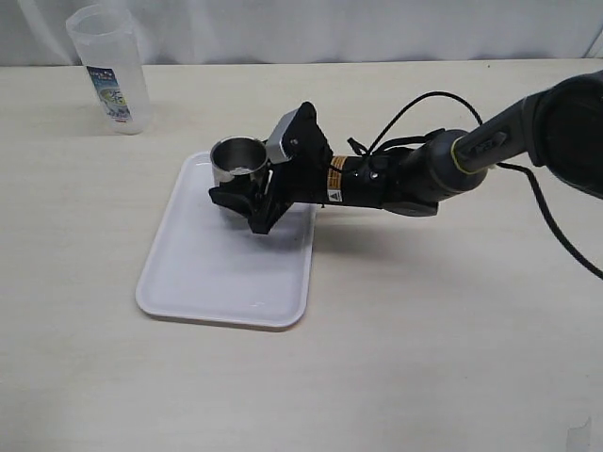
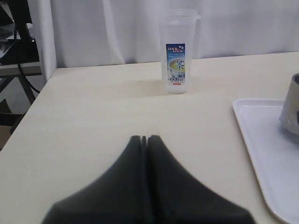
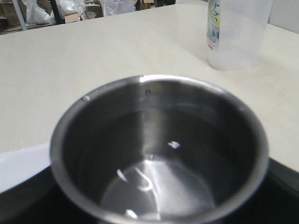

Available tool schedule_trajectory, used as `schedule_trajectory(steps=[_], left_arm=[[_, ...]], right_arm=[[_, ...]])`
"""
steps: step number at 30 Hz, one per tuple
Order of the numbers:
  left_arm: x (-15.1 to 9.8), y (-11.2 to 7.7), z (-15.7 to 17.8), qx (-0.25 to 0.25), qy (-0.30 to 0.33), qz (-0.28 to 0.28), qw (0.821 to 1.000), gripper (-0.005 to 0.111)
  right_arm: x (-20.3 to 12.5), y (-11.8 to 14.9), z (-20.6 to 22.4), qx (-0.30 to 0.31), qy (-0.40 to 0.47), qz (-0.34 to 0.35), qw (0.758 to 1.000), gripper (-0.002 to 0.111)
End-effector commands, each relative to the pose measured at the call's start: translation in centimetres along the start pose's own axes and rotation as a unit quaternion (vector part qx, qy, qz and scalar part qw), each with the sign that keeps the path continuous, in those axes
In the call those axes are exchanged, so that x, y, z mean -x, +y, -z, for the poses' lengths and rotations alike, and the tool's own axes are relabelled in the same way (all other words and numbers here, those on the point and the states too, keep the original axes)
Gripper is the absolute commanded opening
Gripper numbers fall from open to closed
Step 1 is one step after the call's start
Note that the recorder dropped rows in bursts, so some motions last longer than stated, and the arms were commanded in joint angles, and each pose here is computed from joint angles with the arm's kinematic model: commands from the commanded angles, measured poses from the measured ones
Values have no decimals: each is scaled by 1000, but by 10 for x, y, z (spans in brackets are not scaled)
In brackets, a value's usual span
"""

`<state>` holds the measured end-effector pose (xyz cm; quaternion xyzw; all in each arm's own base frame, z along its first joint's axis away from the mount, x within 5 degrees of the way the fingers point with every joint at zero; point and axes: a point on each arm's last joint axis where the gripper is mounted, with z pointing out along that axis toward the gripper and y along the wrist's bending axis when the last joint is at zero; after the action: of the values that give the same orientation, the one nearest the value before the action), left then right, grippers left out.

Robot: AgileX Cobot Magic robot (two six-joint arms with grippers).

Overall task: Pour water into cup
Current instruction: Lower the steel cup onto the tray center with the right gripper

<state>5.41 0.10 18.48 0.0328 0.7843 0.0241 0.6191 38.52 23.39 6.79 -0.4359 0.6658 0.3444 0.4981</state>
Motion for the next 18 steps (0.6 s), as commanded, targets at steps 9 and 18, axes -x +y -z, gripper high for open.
schedule_trajectory(steps=[9, 18], left_arm=[[-1, 0, 0, -1, 0, 4, 1000, 0], [-1, 0, 0, -1, 0, 4, 1000, 0]], right_arm=[[1, -3, -4, 1, -21, -2, 1000, 14], [0, -4, -4, -1, -17, 0, 1000, 77]])
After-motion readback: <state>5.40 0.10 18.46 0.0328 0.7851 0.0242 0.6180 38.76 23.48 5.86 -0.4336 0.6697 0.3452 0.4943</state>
